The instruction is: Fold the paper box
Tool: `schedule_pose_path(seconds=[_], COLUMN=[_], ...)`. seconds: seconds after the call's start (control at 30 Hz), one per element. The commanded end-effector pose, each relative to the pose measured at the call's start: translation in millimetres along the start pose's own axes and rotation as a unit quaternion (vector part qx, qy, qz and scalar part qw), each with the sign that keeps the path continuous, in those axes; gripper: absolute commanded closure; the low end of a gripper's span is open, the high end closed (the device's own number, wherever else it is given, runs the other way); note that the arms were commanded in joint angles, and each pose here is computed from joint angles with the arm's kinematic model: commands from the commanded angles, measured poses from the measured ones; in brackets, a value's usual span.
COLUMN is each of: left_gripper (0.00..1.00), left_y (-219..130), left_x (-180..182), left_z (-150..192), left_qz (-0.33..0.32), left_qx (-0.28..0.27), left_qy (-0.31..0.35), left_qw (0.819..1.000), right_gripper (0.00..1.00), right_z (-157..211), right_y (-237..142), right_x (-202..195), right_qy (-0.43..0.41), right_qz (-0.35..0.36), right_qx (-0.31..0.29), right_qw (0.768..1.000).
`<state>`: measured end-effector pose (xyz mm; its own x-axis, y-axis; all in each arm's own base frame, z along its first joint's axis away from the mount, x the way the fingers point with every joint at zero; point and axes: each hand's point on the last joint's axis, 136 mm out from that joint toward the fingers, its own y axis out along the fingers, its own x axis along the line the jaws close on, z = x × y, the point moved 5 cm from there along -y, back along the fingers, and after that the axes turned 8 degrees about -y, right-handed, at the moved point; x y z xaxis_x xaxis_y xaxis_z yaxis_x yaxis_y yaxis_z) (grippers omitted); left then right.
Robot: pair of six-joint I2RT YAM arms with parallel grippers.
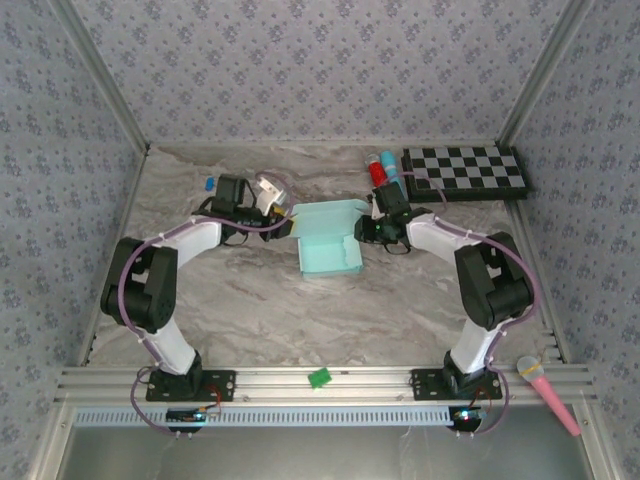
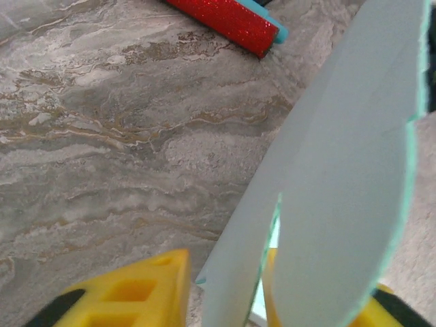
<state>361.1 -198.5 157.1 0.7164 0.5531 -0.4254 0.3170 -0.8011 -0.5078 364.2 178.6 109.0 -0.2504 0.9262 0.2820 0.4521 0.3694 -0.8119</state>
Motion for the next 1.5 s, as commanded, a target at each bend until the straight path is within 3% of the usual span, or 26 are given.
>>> schedule_pose_path(seconds=[0.0,0.13,0.37,0.63,0.97,1.47], left_gripper=[0.77,0.89,0.97,0.99,0.99,1.00], left_y=[-2,-5,-10,-10,-9,-9], left_x=[-9,-14,-28,-32,-31,-34], left_z=[-13,-11,-9,-5,-3,5], left_qz=[0.027,0.030,0.034,0.027,0.019,0.021], left_qx=[-0.013,-0.015,-0.014,-0.006,-0.002,0.003], left_qy=[0.011,0.007,0.018,0.023,0.024,0.034], left_qw=[1.000,0.999,0.999,0.999,1.000,0.999], right_gripper=[0.69,0.69,0.62,0.57,0.58,0.47], right_z=[-2,-2,13,27,52,52], right_y=[0,-7,-6,-2,-8,-32], right_x=[-3,-3,-2,3,7,4], right_qy=[-0.008,-0.008,-0.012,-0.030,-0.049,-0.018], right_qz=[0.012,0.017,0.007,-0.006,-0.021,-0.017], right_qx=[0.008,-0.003,-0.001,0.014,0.040,-0.001], right_qw=[1.000,1.000,1.000,0.999,0.998,1.000])
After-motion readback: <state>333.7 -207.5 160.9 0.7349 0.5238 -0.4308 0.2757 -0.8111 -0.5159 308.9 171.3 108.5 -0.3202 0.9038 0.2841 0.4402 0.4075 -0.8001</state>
